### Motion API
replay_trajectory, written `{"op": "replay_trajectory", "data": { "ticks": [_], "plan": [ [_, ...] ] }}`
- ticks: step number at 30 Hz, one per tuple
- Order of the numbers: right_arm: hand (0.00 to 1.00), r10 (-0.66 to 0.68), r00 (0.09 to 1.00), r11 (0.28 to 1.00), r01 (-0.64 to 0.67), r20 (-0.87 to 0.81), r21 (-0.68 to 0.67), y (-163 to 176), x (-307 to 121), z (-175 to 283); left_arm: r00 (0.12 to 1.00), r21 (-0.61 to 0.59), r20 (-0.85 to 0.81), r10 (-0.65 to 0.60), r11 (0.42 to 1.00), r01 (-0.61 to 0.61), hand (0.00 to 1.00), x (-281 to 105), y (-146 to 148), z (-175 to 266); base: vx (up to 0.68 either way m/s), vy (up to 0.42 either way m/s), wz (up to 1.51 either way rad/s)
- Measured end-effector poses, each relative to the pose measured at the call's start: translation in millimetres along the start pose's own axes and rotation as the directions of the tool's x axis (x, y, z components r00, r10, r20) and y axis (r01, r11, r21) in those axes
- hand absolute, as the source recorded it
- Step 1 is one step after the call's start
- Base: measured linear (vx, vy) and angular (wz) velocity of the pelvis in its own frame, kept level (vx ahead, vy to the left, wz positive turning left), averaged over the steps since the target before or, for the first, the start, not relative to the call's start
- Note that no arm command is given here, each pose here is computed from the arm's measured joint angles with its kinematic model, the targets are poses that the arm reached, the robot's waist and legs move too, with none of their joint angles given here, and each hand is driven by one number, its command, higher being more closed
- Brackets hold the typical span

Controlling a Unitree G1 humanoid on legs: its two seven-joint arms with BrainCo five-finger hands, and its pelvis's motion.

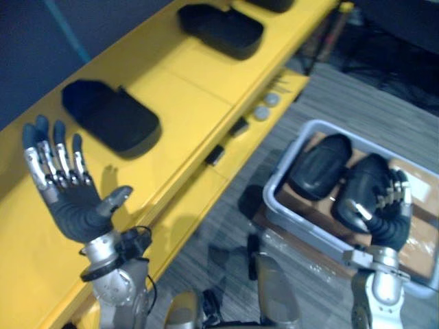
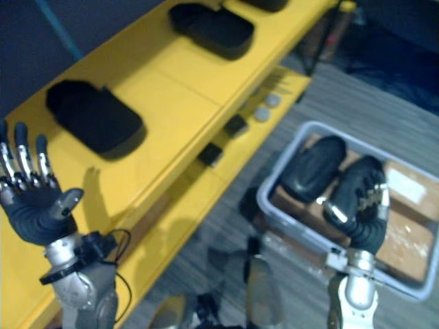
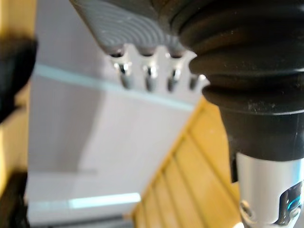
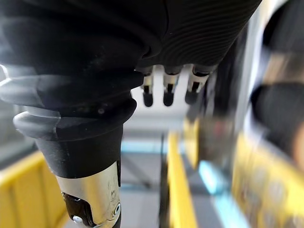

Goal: Walk over and take plastic housings, then place them on the shelf

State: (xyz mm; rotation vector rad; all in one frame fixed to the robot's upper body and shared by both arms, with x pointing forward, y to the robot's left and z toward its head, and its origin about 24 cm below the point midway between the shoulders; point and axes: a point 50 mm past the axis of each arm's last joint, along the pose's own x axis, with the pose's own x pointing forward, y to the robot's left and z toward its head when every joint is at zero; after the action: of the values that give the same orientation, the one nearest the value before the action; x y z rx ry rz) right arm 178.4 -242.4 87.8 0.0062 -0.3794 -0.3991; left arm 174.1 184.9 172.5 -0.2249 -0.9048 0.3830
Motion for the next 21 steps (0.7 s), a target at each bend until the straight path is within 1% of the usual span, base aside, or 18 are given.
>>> {"op": "replay_trajectory", "data": {
  "ticks": [2, 6, 7, 9, 11, 13, 15, 16, 17, 19, 20, 21],
  "plan": [
    [0.0, 0.031, 0.999, 0.999, -0.031, 0.01, 0.022, 9.7, 5.2, -3.6, 1.0, 0.012, -0.025, -0.004, 1.0, 0.005, 0.0, 2.1, 2.7, -2.4, -0.06, 0.009, -0.85],
    [0.0, 0.136, 0.99, 0.99, -0.135, -0.025, 0.045, 41.3, 24.7, -22.0, 0.995, 0.088, -0.097, 0.022, 0.996, -0.013, 0.0, -0.2, 14.4, -9.1, -0.04, -0.146, -0.92],
    [0.0, 0.157, 0.987, 0.987, -0.156, -0.029, 0.046, 46.0, 26.5, -22.8, 0.995, 0.097, -0.099, 0.027, 0.995, -0.017, 0.0, -0.3, 16.3, -9.0, -0.03, -0.352, -0.68],
    [0.0, 0.24, 0.97, 0.97, -0.238, -0.038, 0.053, 60.5, 31.9, -22.9, 0.993, 0.12, -0.109, 0.052, 0.992, -0.039, 0.0, 0.0, 22.5, -9.3, -0.01, -0.385, -0.59],
    [0.0, 0.307, 0.95, 0.952, -0.305, -0.065, 0.037, 66.5, 35.4, -25.9, 0.989, 0.131, -0.128, 0.076, 0.99, -0.059, 0.0, -4.6, 25.4, -10.2, 0.03, -0.374, -0.42],
    [0.0, 0.323, 0.944, 0.946, -0.321, -0.074, 0.036, 67.4, 34.9, -26.7, 0.989, 0.129, -0.108, 0.1, 0.988, -0.086, 0.0, -4.9, 27.1, -8.1, 0.08, -0.4, 0.14],
    [0.0, 0.324, 0.942, 0.946, -0.323, -0.09, 0.022, 65.9, 37.6, -27.7, 0.986, 0.117, -0.112, 0.12, 0.987, -0.107, 0.0, -7.0, 27.7, -8.2, 0.06, -0.357, 0.03],
    [0.0, 0.304, 0.946, 0.952, -0.305, -0.113, 0.007, 61.6, 43.0, -30.5, 0.98, 0.084, -0.135, 0.149, 0.987, -0.139, 0.0, -11.9, 28.5, -9.4, 0.04, -0.301, -0.23],
    [0.0, 0.287, 0.95, 0.957, -0.288, -0.119, 0.006, 58.4, 45.1, -31.8, 0.978, 0.067, -0.144, 0.152, 0.987, -0.143, 0.0, -13.3, 28.1, -10.3, 0.03, -0.294, -0.24],
    [0.0, 0.177, 0.975, 0.983, -0.183, -0.131, -0.032, 40.0, 47.4, -33.7, 0.975, 0.005, -0.195, 0.109, 0.994, -0.11, 0.0, -18.6, 19.9, -18.3, -0.01, -0.128, 0.01],
    [0.0, 0.143, 0.98, 0.988, -0.15, -0.134, -0.04, 33.8, 46.7, -34.2, 0.974, -0.009, -0.211, 0.085, 0.996, -0.089, 0.0, -20.3, 16.2, -21.4, -0.03, -0.028, 0.2],
    [0.0, 0.067, 0.987, 0.996, -0.075, -0.145, -0.05, 18.8, 44.0, -35.6, 0.97, -0.053, -0.241, 0.021, 0.998, -0.035, 0.0, -23.3, 6.7, -28.0, -0.03, 0.006, 0.2]
  ]
}}
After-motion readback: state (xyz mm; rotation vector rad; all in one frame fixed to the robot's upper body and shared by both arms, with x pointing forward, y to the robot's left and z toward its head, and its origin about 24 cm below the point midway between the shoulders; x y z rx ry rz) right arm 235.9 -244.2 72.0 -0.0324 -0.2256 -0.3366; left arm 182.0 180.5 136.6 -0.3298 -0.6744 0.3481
